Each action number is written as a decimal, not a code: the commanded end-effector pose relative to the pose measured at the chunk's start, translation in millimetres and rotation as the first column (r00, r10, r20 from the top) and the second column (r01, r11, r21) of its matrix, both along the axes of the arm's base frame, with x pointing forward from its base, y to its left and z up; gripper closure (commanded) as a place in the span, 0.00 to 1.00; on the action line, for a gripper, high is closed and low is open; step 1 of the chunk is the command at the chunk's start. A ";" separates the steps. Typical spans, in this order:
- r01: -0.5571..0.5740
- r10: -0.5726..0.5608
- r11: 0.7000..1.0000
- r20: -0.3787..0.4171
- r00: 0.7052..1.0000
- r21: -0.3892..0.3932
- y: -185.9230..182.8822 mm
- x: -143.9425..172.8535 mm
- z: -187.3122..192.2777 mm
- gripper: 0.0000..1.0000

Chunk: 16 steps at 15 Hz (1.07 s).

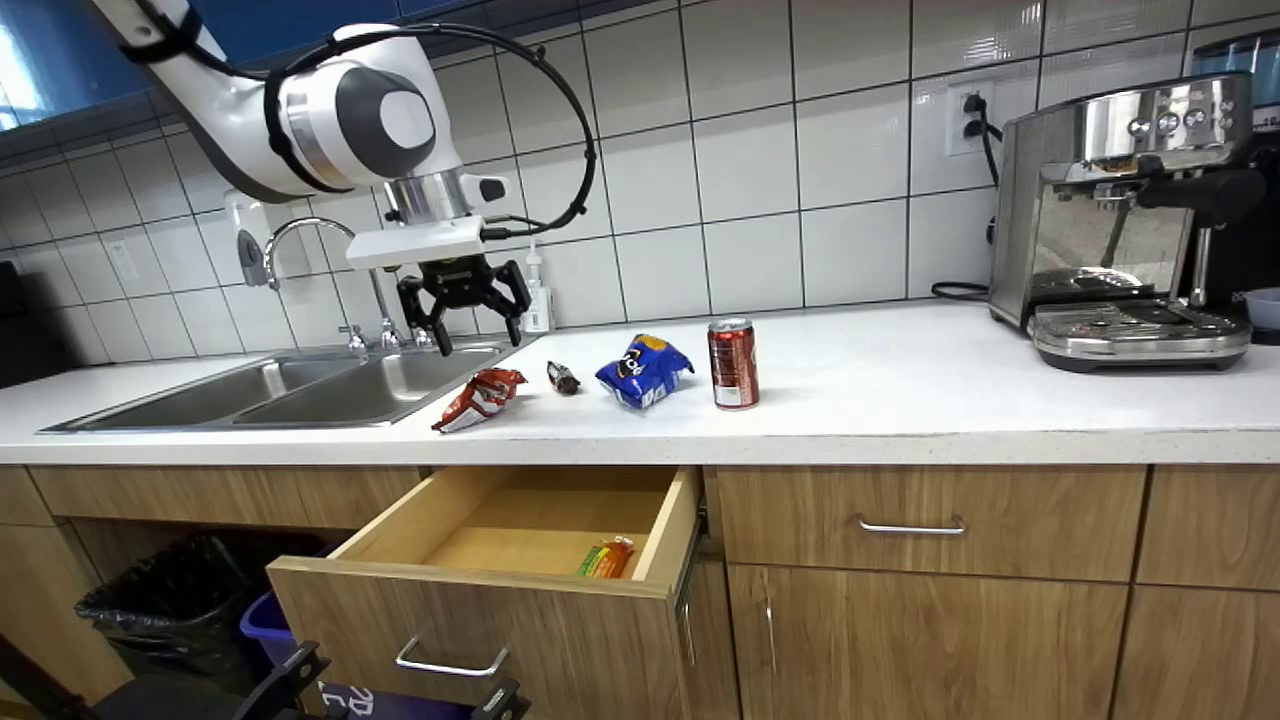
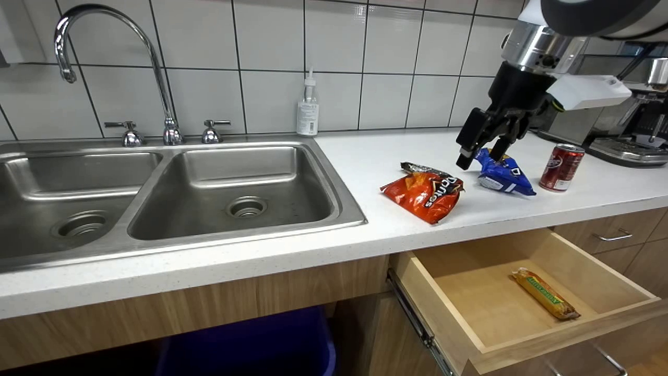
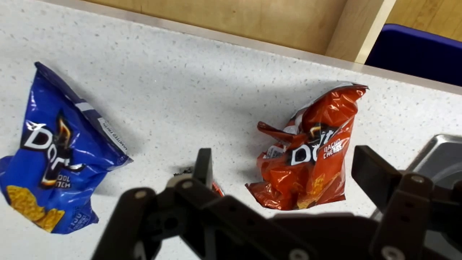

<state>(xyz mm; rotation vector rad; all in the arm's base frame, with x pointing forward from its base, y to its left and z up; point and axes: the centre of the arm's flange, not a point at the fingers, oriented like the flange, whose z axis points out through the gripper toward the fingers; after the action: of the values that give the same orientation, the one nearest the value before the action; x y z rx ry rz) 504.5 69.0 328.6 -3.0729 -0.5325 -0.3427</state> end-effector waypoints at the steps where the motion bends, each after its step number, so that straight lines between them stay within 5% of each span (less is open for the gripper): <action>1: 0.000 0.000 1.000 -0.001 1.000 0.000 0.0 -0.2 -0.4 0.00; 8: 0.018 -0.018 1.000 0.002 1.000 0.002 3.6 3.0 -1.3 0.00; 16: -0.040 0.039 0.999 0.026 0.999 0.018 40.3 50.6 -19.3 0.00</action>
<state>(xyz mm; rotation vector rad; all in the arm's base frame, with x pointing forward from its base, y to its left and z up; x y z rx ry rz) 526.9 89.9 313.3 -3.0555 -0.5622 -0.3422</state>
